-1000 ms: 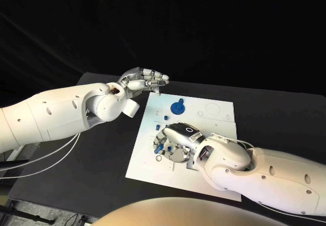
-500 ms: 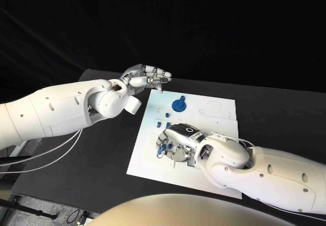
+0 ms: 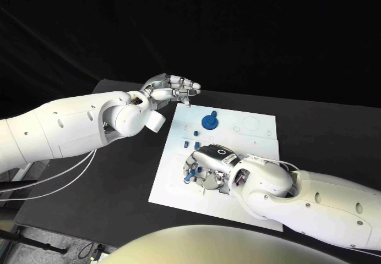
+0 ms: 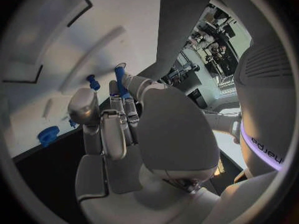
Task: Assemble the parts on the task board
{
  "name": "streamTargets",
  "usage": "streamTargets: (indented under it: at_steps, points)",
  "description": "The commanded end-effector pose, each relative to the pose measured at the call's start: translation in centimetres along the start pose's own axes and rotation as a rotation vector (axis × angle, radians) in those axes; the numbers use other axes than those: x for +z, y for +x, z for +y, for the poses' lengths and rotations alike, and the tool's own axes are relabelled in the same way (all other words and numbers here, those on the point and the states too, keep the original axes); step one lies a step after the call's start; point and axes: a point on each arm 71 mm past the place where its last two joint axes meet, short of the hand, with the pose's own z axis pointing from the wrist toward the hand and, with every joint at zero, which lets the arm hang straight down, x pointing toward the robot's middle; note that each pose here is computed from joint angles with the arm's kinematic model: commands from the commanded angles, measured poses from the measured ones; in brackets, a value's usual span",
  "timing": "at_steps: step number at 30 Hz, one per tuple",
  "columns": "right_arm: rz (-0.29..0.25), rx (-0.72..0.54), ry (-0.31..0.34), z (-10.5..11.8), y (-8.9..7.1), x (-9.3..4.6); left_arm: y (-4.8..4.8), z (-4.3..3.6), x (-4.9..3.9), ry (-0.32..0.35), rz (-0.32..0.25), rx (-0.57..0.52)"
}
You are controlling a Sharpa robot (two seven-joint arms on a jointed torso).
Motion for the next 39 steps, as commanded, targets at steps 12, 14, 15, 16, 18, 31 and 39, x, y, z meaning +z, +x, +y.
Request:
streamTargets:
  at_steps: [12, 14, 15, 16, 18, 31, 39]
  points:
    - [0.035, -0.019, 0.003, 0.11, 0.5, -0.02, 0.17, -0.08, 0.02, 0.003, 0.02, -0.003]
    - [0.038, -0.02, 0.004, 0.15, 0.54, 0.04, 0.18, -0.08, 0.02, 0.003, 0.021, -0.003]
    - [0.042, -0.023, 0.007, 0.17, 0.59, 0.1, 0.18, -0.08, 0.01, 0.003, 0.021, -0.002]
    - [0.045, -0.026, 0.01, 0.17, 0.63, 0.15, 0.18, -0.08, 0.01, 0.003, 0.021, -0.002]
    - [0.05, -0.036, 0.02, 0.14, 0.71, 0.27, 0.19, -0.08, 0.02, 0.003, 0.021, -0.002]
    - [0.076, -0.046, 0.038, 0.42, 1.25, 0.82, 0.24, -0.07, 0.03, 0.001, 0.023, -0.002]
    - [0.051, -0.037, 0.046, 0.37, 1.23, 0.81, 0.27, -0.06, 0.04, 0.0, 0.025, -0.003]
